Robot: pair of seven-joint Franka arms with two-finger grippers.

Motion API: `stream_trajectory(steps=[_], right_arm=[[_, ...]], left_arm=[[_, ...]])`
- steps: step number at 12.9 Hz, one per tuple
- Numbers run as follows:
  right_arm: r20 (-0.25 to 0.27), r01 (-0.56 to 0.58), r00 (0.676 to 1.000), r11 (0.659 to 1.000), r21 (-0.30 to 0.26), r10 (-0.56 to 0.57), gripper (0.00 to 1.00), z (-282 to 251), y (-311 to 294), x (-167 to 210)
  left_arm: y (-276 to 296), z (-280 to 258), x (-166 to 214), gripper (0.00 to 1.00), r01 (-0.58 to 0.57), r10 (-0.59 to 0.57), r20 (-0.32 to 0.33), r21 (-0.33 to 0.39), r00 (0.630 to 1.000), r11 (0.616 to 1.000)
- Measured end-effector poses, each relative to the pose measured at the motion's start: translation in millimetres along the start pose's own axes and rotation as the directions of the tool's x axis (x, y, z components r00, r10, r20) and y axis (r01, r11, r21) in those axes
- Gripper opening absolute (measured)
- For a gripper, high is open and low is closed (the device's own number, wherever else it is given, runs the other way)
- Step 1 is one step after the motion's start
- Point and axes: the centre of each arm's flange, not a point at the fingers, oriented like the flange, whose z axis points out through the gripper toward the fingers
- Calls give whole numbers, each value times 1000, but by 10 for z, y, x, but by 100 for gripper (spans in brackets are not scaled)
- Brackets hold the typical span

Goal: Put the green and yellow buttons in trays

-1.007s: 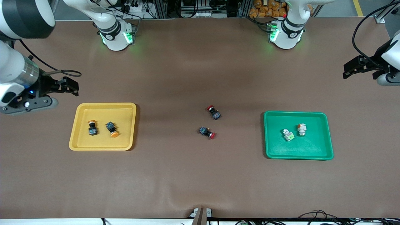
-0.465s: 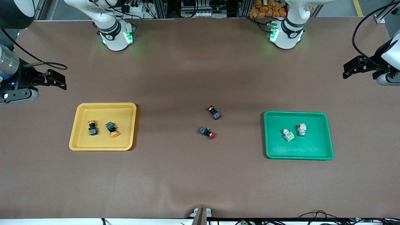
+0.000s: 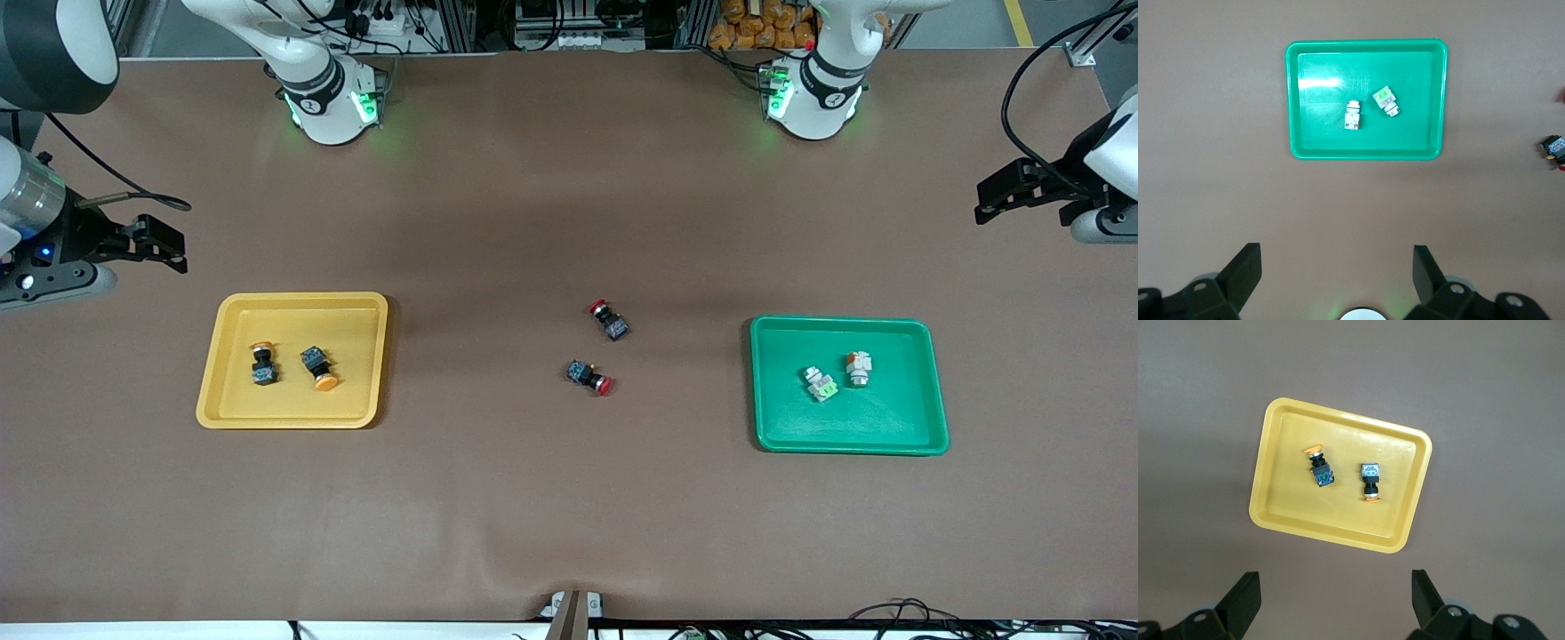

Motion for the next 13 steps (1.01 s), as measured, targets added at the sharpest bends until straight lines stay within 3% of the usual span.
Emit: stream_trajectory(steps=[13], right_arm=[[19, -32, 999, 999, 22, 31, 100, -274, -231, -203]], left_arm=[[0, 0, 0, 100, 0, 0, 0, 0, 1000, 1000]])
